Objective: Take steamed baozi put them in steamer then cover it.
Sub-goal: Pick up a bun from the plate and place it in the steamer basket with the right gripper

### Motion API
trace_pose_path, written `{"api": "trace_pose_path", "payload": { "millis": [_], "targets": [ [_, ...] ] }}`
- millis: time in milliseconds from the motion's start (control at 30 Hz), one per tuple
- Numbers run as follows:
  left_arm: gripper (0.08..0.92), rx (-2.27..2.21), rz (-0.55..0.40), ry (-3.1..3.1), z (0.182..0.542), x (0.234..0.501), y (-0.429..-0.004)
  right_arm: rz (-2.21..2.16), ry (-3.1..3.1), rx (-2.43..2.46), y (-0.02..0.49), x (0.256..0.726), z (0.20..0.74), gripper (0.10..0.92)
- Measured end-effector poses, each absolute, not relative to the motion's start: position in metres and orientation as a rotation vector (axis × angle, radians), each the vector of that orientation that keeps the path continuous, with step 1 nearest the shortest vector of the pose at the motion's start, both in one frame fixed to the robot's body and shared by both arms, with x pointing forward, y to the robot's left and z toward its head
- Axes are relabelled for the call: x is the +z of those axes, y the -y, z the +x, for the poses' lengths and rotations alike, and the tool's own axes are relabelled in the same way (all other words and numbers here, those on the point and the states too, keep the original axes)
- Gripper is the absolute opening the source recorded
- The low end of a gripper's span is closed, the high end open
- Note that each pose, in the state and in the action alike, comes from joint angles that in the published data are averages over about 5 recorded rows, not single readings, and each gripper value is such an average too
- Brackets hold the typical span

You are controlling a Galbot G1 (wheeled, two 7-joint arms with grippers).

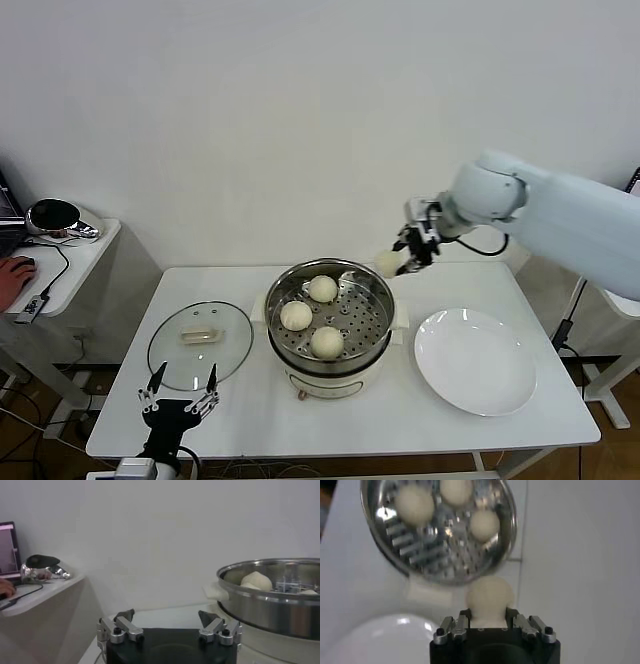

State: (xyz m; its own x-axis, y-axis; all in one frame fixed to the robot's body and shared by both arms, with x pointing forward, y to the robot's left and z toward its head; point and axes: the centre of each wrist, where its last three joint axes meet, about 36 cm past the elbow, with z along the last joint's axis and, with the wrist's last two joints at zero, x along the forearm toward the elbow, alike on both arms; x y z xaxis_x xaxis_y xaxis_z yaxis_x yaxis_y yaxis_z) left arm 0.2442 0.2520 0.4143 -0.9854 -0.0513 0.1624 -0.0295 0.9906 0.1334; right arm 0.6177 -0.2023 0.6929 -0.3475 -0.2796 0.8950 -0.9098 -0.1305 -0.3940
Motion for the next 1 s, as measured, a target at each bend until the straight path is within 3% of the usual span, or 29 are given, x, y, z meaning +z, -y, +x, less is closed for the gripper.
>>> {"api": "trace_pose_path", "payload": {
  "millis": [267,700,1000],
  "targets": [
    [0.823,-0.191,0.073,2.968,0.244,0.414,-0.254,1.327,1.567,1.463,0.16,0.659,0.624,0.45],
    [0.823,-0.184,0.077,2.968,0.245,0.413,-0.253,1.282,1.515,1.412,0.138,0.598,0.629,0.48],
    [0.823,-0.182,0.08,2.967,0.244,0.413,-0.253,1.256,1.506,1.42,0.138,0.585,0.629,0.705]
  ]
}}
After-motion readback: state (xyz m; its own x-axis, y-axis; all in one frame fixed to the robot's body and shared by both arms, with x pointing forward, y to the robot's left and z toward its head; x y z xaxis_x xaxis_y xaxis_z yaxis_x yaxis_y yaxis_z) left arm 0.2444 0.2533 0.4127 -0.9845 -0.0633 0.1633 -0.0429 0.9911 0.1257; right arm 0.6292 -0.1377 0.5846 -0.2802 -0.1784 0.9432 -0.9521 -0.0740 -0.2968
